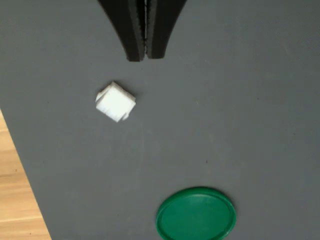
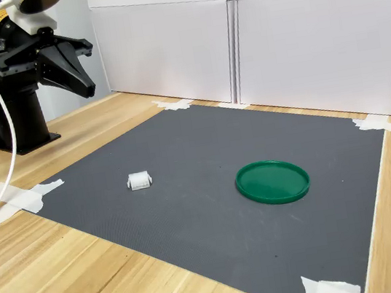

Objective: Grasp a white terminal and put it in the green lid.

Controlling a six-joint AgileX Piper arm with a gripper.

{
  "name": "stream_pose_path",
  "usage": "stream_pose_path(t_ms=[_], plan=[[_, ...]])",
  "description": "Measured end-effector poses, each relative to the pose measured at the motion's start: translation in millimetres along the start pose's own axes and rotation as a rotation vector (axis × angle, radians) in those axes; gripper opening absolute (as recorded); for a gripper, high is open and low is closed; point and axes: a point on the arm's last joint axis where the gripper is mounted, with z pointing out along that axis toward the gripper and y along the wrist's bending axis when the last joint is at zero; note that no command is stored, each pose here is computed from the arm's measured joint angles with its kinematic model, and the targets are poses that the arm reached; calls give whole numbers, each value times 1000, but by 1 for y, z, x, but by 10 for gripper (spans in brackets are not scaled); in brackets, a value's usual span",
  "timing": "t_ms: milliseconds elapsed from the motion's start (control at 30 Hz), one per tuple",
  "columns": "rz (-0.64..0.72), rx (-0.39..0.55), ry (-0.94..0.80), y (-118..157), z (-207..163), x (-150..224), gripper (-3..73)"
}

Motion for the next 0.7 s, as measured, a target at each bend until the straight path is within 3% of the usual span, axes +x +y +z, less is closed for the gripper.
stream_pose_path(t_ms=[233,500,700], plan=[[-31,4,93,1,15,-21,-21],[-195,2,347,2,51,-47,-21],[-322,-24,421,3,78,-68,-21]])
